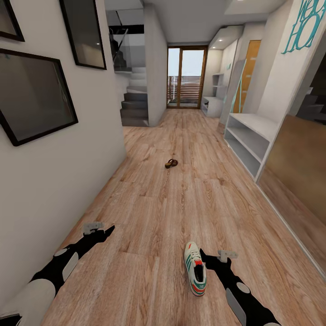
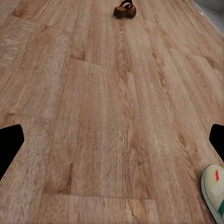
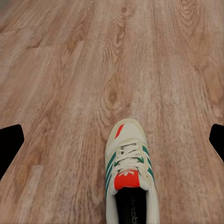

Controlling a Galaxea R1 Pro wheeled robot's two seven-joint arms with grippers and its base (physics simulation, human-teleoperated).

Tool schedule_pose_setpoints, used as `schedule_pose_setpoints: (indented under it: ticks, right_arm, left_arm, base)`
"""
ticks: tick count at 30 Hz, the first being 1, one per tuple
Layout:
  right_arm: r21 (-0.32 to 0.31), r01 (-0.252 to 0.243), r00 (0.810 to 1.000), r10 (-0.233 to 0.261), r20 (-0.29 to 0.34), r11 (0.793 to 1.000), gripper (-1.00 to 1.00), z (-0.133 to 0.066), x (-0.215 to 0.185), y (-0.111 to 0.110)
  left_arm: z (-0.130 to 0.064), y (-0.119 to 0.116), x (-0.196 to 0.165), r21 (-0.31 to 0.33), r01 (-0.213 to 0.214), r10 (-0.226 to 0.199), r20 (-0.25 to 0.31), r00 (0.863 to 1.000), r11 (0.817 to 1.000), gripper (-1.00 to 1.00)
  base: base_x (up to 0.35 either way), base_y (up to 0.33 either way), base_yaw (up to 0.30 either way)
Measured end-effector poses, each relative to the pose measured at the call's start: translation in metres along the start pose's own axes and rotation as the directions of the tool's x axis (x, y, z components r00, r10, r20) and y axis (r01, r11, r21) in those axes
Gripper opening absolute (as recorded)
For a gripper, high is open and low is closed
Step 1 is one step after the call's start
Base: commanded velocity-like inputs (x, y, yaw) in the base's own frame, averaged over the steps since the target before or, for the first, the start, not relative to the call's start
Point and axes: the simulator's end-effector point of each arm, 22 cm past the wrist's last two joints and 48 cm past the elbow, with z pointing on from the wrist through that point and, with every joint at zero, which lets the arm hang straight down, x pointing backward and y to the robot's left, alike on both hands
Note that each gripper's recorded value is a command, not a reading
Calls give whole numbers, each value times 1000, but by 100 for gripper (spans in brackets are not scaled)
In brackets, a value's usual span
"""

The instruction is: Pick up the two gym shoes and the two sandals from the corridor floor and place them onto the hallstand (shoe rack) in the corridor, making sure they are on the rack and not on the floor. Arrange them so the two gym shoes are next to each other and the two sandals are next to each other.

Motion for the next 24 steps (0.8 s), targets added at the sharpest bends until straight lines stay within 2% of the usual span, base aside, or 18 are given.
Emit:
schedule_pose_setpoints:
  ticks: [9,19,24]
  right_arm:
    - [2,-1,1000,1,-13,1000,100,3,13,-3]
    - [13,-8,998,8,-65,1000,100,7,43,-9]
    - [18,-10,996,11,-90,1000,100,9,58,-13]
  left_arm:
    - [4,4,15,-3,2,-2,-18,1000,1000,100]
    - [13,5,52,7,4,-4,-102,995,1000,100]
    - [22,1,50,18,6,-4,-120,993,1000,100]
  base:
    - [0,0,18]
    - [0,0,143]
    - [0,0,166]
